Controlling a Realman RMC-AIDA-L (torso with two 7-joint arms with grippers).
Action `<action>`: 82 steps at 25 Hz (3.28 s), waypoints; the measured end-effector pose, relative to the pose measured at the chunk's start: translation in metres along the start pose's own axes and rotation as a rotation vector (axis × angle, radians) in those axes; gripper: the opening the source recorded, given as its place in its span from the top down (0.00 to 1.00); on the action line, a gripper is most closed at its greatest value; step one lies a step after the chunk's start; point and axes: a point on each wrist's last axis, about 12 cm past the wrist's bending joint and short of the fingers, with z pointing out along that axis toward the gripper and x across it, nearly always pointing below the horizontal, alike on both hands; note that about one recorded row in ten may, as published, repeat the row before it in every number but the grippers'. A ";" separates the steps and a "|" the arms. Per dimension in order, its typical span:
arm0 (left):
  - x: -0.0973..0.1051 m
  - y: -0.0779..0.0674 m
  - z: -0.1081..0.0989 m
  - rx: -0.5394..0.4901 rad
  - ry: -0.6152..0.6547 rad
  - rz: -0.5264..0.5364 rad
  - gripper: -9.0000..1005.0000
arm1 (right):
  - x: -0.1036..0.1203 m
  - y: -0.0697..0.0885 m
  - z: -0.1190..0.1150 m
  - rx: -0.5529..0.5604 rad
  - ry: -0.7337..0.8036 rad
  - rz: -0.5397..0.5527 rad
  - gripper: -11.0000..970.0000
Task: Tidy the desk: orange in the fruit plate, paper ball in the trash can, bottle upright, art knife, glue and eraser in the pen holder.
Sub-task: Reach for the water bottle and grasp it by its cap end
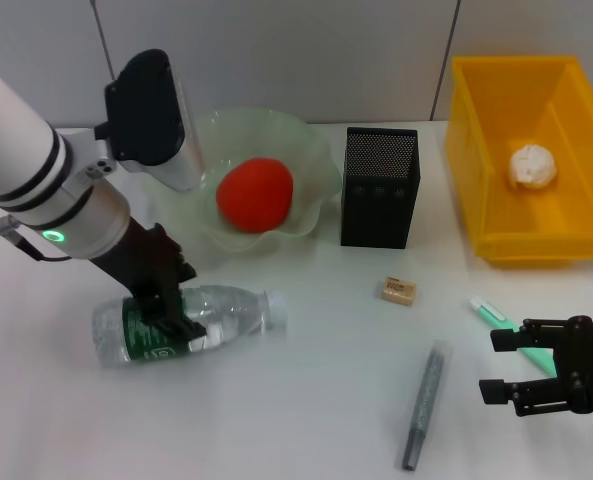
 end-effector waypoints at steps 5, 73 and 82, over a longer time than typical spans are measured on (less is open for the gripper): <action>-0.007 -0.006 0.006 0.033 -0.015 0.025 0.33 | 0.000 0.000 0.001 -0.001 -0.001 0.000 0.14; -0.039 -0.023 0.051 0.044 -0.049 0.129 0.48 | -0.001 -0.002 -0.001 0.009 0.004 -0.002 0.17; -0.040 -0.026 0.054 0.042 -0.020 0.153 0.54 | -0.003 -0.003 0.000 0.010 0.004 0.004 0.17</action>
